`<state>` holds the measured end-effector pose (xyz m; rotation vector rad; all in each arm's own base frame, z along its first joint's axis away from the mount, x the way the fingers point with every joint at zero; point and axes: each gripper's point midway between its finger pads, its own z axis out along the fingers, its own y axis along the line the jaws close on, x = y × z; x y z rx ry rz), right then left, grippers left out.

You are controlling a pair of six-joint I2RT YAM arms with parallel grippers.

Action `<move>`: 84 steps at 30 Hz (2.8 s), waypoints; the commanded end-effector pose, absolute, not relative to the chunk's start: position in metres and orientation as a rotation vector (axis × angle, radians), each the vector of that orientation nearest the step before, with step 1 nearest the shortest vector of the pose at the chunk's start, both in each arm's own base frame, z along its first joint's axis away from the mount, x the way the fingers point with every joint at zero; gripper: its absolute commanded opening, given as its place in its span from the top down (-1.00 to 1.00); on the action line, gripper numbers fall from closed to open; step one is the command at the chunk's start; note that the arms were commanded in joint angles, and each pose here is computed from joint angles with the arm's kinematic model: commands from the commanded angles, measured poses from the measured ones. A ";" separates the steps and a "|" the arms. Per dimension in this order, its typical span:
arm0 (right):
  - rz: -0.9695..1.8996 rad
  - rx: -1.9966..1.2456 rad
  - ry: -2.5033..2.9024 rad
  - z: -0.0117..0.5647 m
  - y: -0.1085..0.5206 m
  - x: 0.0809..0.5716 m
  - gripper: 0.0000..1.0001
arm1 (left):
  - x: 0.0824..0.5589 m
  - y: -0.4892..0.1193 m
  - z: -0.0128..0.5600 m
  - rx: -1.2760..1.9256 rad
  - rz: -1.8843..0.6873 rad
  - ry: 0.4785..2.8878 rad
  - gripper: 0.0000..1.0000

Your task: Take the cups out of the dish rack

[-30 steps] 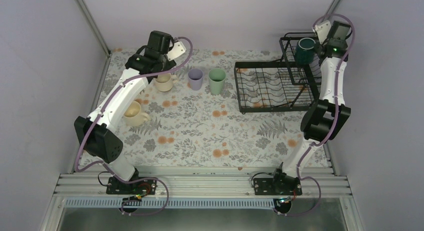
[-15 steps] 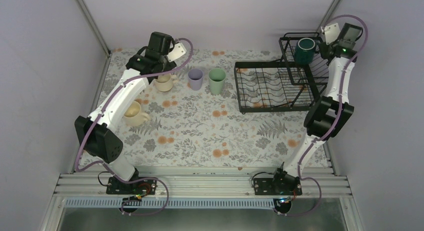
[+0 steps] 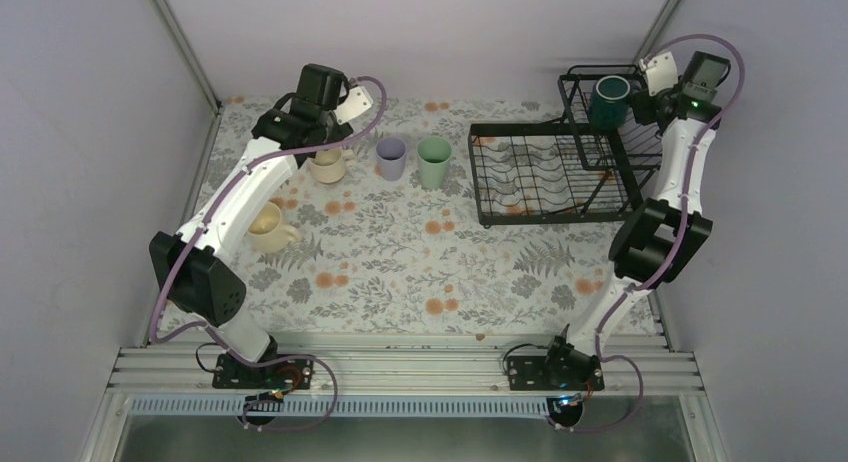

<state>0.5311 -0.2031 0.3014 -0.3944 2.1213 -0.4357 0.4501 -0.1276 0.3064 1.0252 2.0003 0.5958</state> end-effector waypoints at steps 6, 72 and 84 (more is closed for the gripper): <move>-0.366 -0.429 2.080 0.294 -0.201 0.535 -0.29 | 0.451 -0.125 0.304 1.007 0.584 2.019 -0.33; 0.410 -0.559 1.737 0.481 0.037 0.474 0.95 | 0.442 -0.247 0.413 0.827 0.361 1.450 -0.41; 0.856 -0.620 1.637 0.486 0.135 0.495 0.95 | 0.408 -0.264 0.465 0.818 0.197 1.247 -0.56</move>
